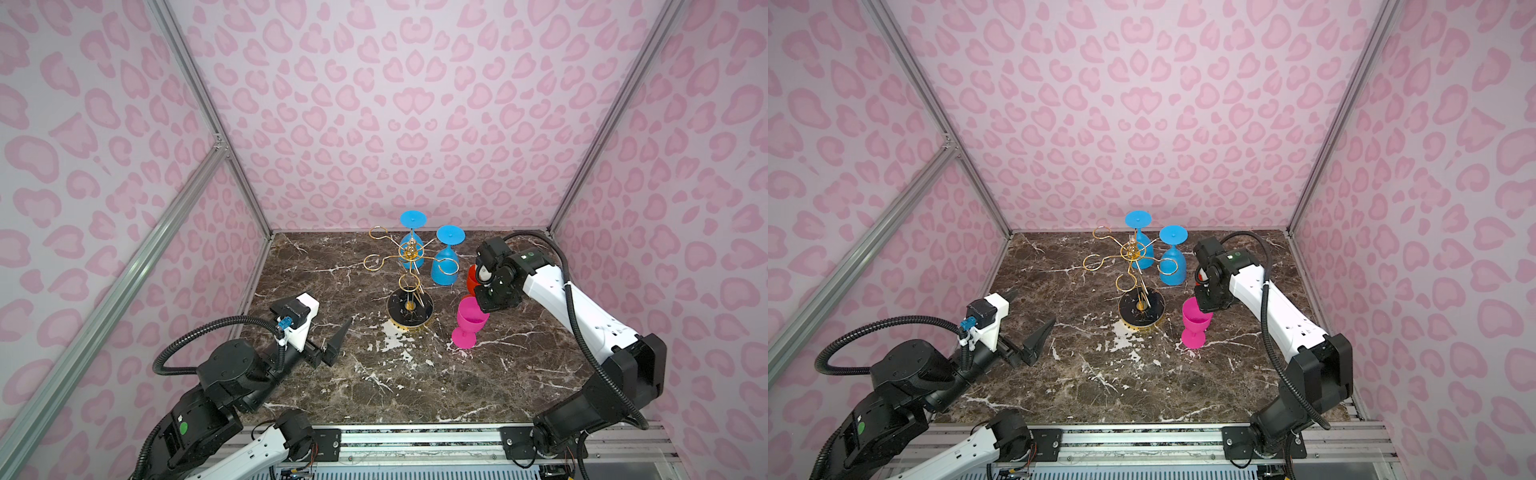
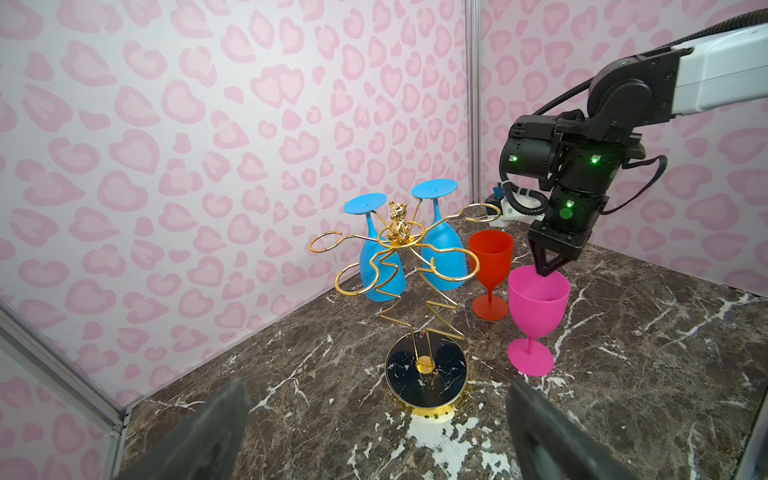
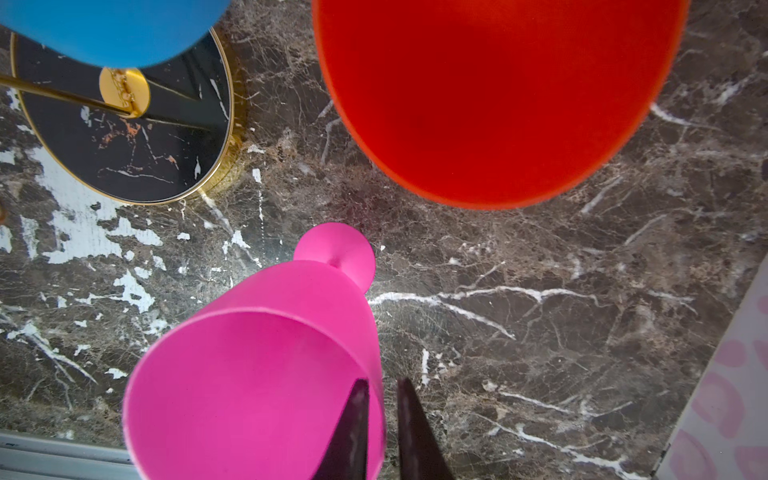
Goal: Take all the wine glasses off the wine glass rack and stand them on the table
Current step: 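Open the right gripper to release the magenta glass's rim, then raise the right gripper and move it toward the blue glasses on the rack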
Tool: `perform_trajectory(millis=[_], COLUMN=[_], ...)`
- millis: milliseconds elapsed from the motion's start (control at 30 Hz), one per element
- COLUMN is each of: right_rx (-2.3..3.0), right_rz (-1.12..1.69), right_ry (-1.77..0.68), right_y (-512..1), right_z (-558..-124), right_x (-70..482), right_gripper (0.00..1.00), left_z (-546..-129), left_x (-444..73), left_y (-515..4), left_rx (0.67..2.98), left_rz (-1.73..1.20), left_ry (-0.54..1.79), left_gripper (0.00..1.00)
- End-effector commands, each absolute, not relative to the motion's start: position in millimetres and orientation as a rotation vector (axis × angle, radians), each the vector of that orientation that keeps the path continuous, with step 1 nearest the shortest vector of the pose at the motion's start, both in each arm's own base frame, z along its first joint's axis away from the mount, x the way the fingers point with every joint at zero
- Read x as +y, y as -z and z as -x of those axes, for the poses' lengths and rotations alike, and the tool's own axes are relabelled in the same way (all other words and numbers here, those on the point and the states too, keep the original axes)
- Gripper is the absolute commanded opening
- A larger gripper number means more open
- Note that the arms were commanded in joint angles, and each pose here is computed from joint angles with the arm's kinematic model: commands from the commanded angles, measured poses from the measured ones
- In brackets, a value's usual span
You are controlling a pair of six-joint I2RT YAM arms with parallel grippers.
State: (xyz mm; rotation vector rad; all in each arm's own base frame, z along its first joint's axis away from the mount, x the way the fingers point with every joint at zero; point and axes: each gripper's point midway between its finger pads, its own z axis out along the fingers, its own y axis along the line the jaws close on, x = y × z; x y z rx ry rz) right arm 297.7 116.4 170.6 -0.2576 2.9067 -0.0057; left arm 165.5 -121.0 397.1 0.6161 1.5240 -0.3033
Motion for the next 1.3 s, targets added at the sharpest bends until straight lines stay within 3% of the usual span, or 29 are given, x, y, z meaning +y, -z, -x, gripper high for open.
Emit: perform_trajectory(millis=[0,200,533,967,1133,1267], right_rx=[2.914,2.897,2.754,2.273,2.123,2.115], right_rz=[0.252,0.248,0.238,0.047,-0.046,-0.097], right_ry=[0.028,0.022,-0.081,-0.848,-1.153,-1.259], right_y=[-174,-186,-248,-367,-387,-380], right_z=[-293,-288,-286,-327,-356,-374], right_x=[112,111,113,155,173,182], right_gripper=[0.21,0.25,0.28,0.26,0.25,0.24], left_z=[-164,-163,-164,-168,-166,-165], left_x=[-121,-121,-121,-128,-128,-129], left_y=[-401,-403,-405,-406,-405,-405], left_rx=[1.516,1.511,1.517,1.533,1.535,1.535], left_rz=[-0.609,-0.607,-0.580,-0.578,-0.564,-0.564], left_ry=[0.316,0.324,0.345,0.369,0.391,0.405], left_gripper=[0.98,0.98,0.98,0.98,0.98,0.98])
